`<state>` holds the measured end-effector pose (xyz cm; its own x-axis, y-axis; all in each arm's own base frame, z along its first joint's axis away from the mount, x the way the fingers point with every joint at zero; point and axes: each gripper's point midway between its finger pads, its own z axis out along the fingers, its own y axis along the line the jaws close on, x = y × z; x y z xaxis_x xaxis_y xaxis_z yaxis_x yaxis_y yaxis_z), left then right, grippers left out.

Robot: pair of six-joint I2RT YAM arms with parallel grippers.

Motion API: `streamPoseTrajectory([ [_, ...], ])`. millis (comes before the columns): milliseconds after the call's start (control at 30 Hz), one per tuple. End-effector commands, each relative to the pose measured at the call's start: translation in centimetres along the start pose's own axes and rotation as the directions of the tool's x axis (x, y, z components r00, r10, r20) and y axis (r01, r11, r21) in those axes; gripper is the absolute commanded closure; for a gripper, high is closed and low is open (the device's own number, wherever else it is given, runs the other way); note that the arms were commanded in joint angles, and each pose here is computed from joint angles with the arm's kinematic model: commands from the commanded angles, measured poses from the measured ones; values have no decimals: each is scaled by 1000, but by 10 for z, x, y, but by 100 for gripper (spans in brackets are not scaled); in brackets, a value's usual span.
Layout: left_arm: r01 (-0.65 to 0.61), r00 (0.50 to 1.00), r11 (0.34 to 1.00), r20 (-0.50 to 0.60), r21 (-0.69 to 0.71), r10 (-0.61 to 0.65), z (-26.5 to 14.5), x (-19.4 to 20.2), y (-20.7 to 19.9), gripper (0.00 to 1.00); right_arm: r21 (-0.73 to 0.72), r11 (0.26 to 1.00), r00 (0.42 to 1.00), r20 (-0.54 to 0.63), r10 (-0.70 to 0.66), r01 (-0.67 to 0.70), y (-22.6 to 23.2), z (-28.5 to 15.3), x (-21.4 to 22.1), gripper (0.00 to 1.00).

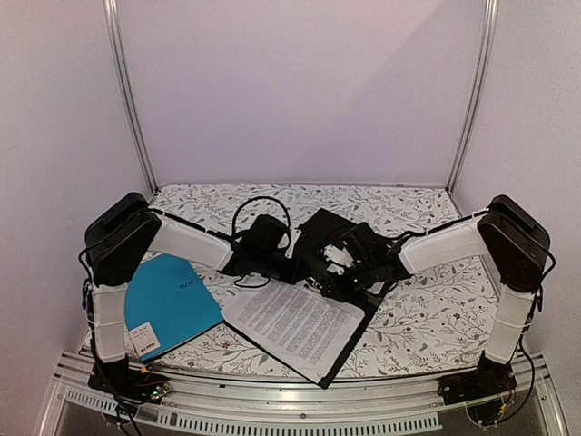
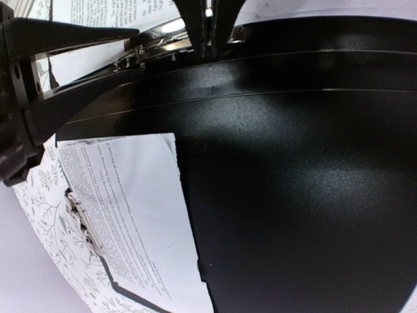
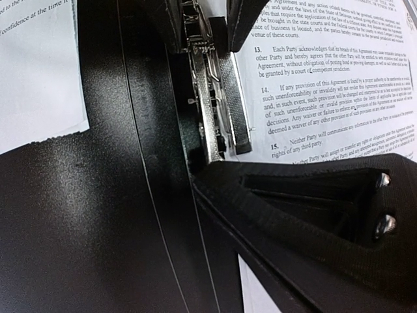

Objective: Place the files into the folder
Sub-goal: Clamp the file onto the spring clip on the folder.

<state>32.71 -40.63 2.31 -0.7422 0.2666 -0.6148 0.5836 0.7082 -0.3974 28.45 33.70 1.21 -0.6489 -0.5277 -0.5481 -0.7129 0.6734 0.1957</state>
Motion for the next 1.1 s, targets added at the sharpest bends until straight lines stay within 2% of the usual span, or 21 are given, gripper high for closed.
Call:
streamPoseTrajectory([
  [0, 49, 905, 971, -401, -234, -142, -2, 133, 71, 100, 117, 991, 941, -321, 105, -70, -27, 14, 102, 100],
  [333, 42, 861, 959, -476, -280, -177, -2, 159, 91, 100, 128, 988, 925, -360, 122, -81, -28, 12, 113, 100],
  [733, 63, 866, 961, -464, -269, -187, -8, 164, 89, 100, 161, 983, 917, -371, 145, -90, -31, 10, 117, 100],
  [967, 44, 850, 964, -497, -262, -174, -10, 179, 84, 100, 185, 981, 916, -379, 132, -65, -28, 8, 116, 100],
  [1067, 32, 845, 963, -508, -267, -168, -11, 184, 83, 100, 191, 980, 916, -379, 127, -57, -27, 6, 117, 94],
])
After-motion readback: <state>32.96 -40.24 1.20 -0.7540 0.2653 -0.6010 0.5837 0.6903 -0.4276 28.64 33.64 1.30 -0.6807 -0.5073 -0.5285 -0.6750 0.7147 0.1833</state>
